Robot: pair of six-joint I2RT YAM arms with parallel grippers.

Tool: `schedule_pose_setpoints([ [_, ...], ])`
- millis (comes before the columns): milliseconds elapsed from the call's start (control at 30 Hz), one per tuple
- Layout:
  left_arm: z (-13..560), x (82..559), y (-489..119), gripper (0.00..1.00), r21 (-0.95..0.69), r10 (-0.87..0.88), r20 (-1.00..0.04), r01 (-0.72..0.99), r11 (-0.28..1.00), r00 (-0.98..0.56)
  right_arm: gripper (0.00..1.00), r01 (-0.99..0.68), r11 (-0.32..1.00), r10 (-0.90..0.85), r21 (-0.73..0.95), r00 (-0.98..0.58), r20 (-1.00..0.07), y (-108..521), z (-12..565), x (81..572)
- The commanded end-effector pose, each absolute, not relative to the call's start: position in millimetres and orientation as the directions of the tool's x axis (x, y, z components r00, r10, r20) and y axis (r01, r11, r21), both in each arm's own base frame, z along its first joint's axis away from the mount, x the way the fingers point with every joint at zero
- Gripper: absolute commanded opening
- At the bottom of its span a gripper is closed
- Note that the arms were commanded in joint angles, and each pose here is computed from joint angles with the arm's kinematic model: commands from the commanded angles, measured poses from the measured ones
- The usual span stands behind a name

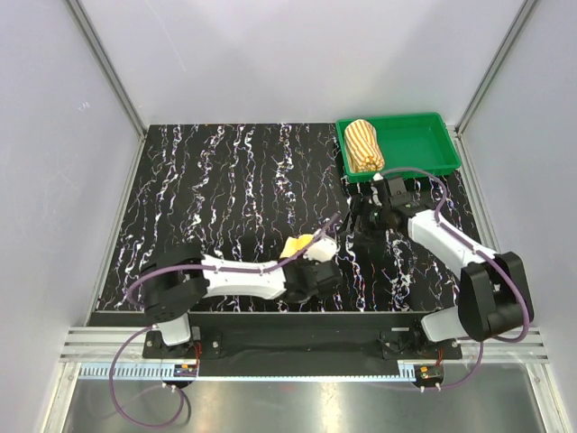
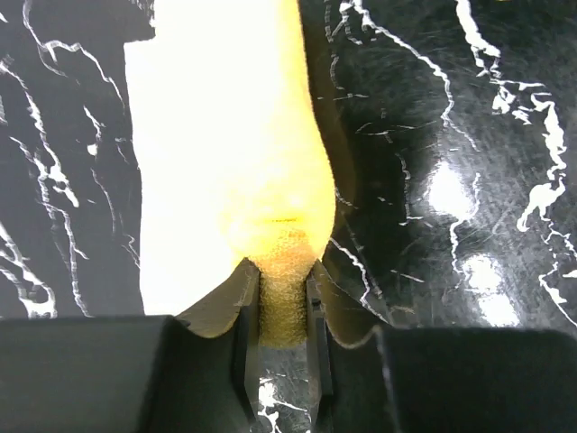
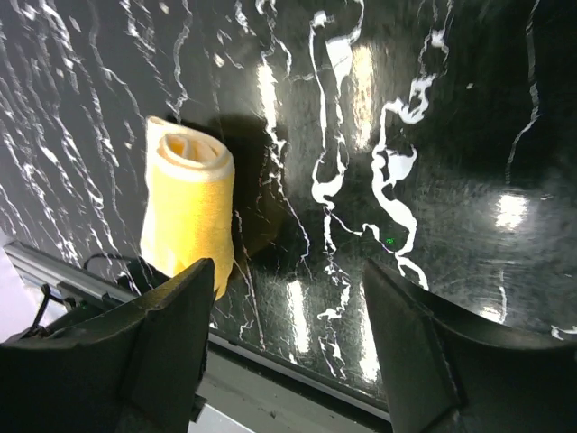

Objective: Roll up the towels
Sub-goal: Roll the towel, then place the rolled towel into the container

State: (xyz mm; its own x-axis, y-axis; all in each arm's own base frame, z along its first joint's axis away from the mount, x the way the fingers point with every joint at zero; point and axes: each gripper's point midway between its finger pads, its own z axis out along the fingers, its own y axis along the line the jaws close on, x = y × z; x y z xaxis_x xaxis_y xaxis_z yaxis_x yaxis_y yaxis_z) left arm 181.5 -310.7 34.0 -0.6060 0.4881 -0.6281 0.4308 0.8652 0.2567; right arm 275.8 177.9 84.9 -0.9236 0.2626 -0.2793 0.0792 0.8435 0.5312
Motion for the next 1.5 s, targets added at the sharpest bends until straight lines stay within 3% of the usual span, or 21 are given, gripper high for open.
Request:
schedule_pose_setpoints([
  [0,38.7,175.9,-321.3,0.01,0.035,0.336,-0.643,0.412,0.911,-0.688,0.74,0.021,0.851,0.231,0.525,-0.913,-0.338,174.4,110.6,276.8],
  [133,41.5,182.0,-316.3,0.0,-0.173,0.175,-0.623,0.352,0.92,-0.762,0.75,-0.029,0.769,0.255,0.639,-0.902,-0.348,191.4,123.4,269.1],
  [333,54.5,188.6,-309.7,0.0,-0.512,-0.071,-0.541,0.261,0.819,-0.838,0.76,-0.051,0.665,0.282,0.746,-0.907,-0.313,208.4,126.3,258.8],
  [633,39.5,186.6,-290.0,0.0,-0.739,-0.233,-0.358,0.123,0.662,-0.904,0.77,-0.129,0.471,0.277,0.873,-0.918,-0.285,235.5,130.0,254.0],
  [833,23.1,180.8,-279.7,0.0,-0.794,-0.294,-0.253,0.025,0.607,-0.922,0.77,-0.184,0.414,0.22,0.891,-0.93,-0.295,254.7,110.6,252.9],
  [1033,15.6,175.8,-268.5,0.0,-0.795,-0.325,-0.225,-0.02,0.606,-0.918,0.77,-0.215,0.456,0.131,0.864,-0.944,-0.304,287.6,76.5,250.1],
  [1467,-1.1,166.9,-255.1,0.0,-0.785,-0.35,-0.178,-0.081,0.614,-0.92,0.77,-0.244,0.391,0.057,0.887,-0.956,-0.288,337.0,44.2,251.0],
])
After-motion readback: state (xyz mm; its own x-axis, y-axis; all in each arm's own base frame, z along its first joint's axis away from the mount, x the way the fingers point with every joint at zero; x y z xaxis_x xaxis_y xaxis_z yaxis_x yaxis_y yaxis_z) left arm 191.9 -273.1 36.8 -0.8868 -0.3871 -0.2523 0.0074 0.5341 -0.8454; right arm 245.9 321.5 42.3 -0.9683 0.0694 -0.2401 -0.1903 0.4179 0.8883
